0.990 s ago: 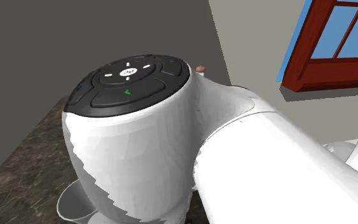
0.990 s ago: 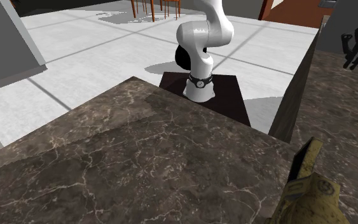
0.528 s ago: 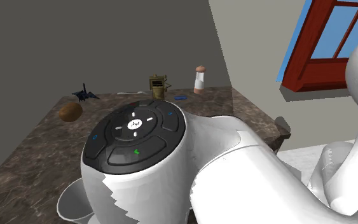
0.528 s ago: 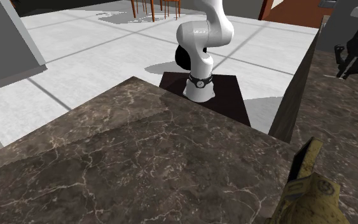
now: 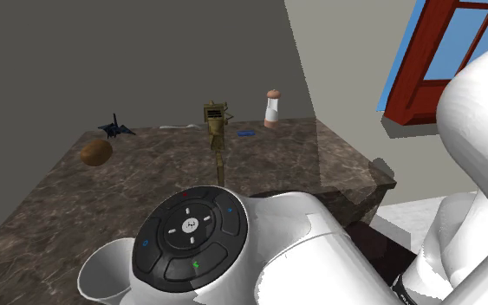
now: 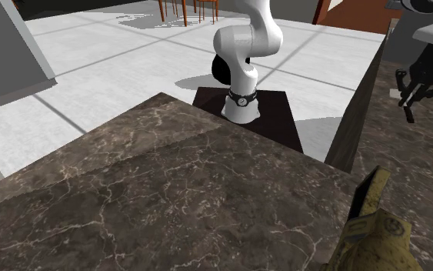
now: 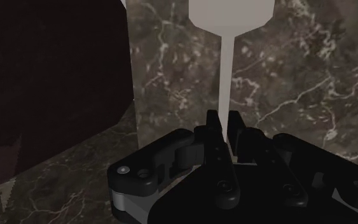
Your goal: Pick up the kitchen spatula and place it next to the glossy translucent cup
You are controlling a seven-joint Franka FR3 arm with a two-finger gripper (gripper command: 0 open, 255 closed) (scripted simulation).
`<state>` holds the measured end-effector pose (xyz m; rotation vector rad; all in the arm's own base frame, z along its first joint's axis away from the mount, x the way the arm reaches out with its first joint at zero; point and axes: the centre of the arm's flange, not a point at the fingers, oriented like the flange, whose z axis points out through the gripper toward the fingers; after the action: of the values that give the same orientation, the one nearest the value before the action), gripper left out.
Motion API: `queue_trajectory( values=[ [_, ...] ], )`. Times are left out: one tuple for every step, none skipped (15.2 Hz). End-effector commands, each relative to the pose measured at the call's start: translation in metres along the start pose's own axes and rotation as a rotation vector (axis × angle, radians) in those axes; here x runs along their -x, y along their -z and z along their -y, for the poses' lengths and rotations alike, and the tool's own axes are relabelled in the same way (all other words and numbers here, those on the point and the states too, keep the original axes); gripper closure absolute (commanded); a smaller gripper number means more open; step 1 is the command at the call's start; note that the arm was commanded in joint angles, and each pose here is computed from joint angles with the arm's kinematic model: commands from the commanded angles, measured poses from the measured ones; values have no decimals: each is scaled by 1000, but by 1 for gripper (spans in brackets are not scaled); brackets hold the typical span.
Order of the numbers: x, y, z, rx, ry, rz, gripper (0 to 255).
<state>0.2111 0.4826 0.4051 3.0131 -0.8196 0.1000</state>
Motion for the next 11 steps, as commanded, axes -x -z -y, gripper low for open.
queue_trajectory(
  values=[
    [0, -5, -1, -1, 0, 0, 255],
    [0, -5, -1, -1, 0, 0, 255],
    [0, -5, -1, -1, 0, 0, 255],
    [0, -5, -1, -1, 0, 0, 255],
    [0, -5, -1, -1, 0, 0, 255],
    [0, -5, -1, -1, 0, 0, 255],
    [0, -5, -1, -1, 0, 0, 255],
    [0, -4, -1, 0, 0, 0, 255],
    [0, -4, -1, 0, 0, 0, 0],
    [0, -4, -1, 0, 0, 0, 0],
    [0, -4, -1, 0, 0, 0, 0]
  ],
)
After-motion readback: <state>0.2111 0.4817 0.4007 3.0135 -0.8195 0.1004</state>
